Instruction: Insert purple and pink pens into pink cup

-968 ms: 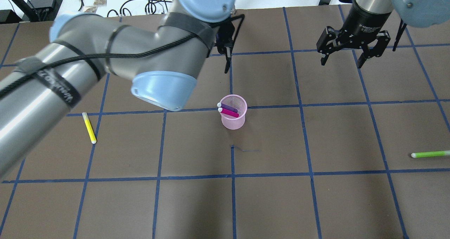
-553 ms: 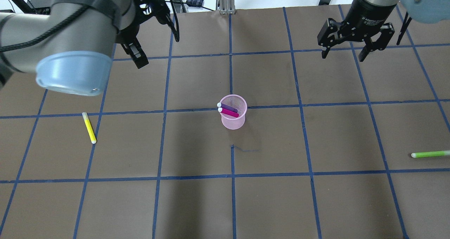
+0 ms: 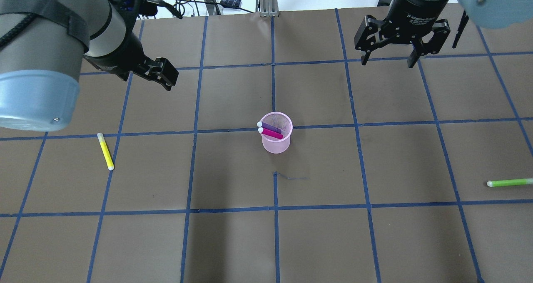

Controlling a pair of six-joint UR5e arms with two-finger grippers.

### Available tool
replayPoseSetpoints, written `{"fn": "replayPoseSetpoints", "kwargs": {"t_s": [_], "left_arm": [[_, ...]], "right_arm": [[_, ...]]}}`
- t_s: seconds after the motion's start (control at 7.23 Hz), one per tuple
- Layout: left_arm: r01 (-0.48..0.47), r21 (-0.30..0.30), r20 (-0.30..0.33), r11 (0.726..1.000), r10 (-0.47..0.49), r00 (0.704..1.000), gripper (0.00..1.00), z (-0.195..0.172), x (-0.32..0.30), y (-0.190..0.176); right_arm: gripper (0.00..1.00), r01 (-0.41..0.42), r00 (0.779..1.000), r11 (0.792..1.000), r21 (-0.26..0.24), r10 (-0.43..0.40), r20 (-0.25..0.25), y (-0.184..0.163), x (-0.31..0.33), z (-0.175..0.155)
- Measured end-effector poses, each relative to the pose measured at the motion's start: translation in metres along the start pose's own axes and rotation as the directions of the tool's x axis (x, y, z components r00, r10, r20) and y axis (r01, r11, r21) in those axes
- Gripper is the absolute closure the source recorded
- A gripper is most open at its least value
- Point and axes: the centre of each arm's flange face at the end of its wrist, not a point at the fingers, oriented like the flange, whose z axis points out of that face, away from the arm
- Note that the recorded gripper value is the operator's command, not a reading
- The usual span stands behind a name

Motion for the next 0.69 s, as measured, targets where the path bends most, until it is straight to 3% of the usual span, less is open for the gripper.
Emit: {"fn": "replayPoseSetpoints", "kwargs": {"t_s": [0.28,0.69], "left_arm": [[0.108,-0.03,-0.054,0.994,-0.109,0.993,0.0,0.0011,-0.0011,0.0033],[0.127,-0.036,-0.05,0.991,-0.129,0.99,0.0,0.0003,-0.0003,0.004]], "right_arm": [[0.0,-0.002,1.0,1.0,-0.003,0.002,-0.001,-0.0012,-0.0002,0.0027],[0.0,-0.009,1.0,1.0,0.0,0.009,-0.001,-0.0004,0.0015,-0.0008]]}}
